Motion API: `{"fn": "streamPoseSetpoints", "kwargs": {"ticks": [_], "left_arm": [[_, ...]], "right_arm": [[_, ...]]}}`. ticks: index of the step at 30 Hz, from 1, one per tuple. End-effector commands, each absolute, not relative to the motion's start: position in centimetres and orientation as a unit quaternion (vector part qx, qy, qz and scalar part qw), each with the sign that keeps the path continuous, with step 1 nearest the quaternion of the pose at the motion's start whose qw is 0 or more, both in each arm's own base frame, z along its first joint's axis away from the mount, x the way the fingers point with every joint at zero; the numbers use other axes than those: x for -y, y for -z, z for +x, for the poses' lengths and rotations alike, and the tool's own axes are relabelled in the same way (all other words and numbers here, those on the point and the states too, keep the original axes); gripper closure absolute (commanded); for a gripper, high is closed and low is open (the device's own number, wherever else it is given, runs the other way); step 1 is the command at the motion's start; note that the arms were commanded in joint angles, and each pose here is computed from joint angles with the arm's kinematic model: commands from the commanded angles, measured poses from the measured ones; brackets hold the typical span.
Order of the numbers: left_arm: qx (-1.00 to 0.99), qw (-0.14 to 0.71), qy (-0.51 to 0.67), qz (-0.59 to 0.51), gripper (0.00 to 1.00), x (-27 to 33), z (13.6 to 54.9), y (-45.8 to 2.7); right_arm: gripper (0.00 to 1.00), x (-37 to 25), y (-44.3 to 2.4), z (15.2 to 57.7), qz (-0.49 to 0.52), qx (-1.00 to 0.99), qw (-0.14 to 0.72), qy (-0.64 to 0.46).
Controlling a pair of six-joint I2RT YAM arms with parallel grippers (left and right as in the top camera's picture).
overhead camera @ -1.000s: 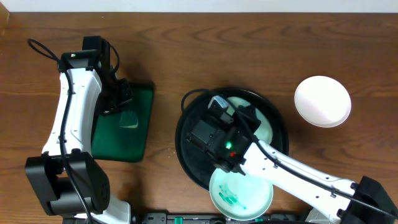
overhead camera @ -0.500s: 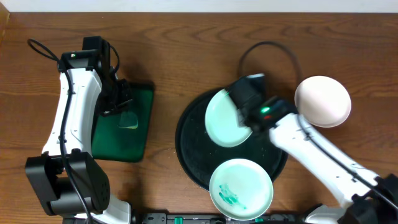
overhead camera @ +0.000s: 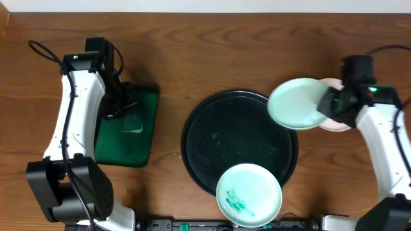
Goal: Clean dirty plates on tray and stack at the side
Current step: 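Stack the plate onto the white plate at the right side, then release the stacked plates and raise the right gripper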
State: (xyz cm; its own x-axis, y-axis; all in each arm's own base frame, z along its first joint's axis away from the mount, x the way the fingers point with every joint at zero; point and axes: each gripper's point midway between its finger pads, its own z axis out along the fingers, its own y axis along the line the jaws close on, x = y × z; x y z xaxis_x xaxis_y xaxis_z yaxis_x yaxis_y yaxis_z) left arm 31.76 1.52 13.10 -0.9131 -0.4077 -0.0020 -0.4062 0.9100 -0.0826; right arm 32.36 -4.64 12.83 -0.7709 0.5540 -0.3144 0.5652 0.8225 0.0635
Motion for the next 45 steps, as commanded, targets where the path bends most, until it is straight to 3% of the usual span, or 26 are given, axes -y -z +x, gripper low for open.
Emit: {"fn": "streamPoseSetpoints", "kwargs": {"ticks": [1,15,30,32,33,34,38,45], "left_arm": [[-0.978,0.0,0.042,-0.205,0.93,-1.4,31.5,-12.6],[-0.978,0.0,0.042,-0.205,0.92,-1.4,31.5,-12.6],[-0.978,0.0,0.042,-0.205,0.93,-1.4,31.5,-12.6],[-0.978,0.0,0.042,-0.205,0.93,-1.4,31.5,-12.6],[-0.978,0.0,0.042,-0.205,0.93,-1.4,31.5,-12.6],[-0.978,0.0,0.042,-0.205,0.93,-1.4,31.5,-12.6],[-0.978,-0.001,0.042,-0.205,0.93,-1.4,31.5,-12.6],[-0.978,-0.003,0.042,-0.205,0.93,-1.4,31.4,-12.6]], "right_arm": [[0.99,7.7,-11.8,31.1,0.341,-0.929,0.14,0.018],[0.99,15.5,-4.5,28.0,0.461,-0.886,0.035,0.038],[0.99,15.0,-3.8,32.0,0.444,-0.891,0.091,0.018],[0.89,15.0,-3.8,32.2,0.444,-0.891,0.095,0.018],[0.74,15.1,-3.8,32.2,0.444,-0.891,0.096,0.018],[0.67,15.1,-3.8,32.2,0.444,-0.891,0.096,0.018],[0.59,15.0,-4.0,32.5,0.441,-0.892,0.1,0.012],[0.6,13.0,-8.6,35.0,0.376,-0.919,0.114,-0.013]]}}
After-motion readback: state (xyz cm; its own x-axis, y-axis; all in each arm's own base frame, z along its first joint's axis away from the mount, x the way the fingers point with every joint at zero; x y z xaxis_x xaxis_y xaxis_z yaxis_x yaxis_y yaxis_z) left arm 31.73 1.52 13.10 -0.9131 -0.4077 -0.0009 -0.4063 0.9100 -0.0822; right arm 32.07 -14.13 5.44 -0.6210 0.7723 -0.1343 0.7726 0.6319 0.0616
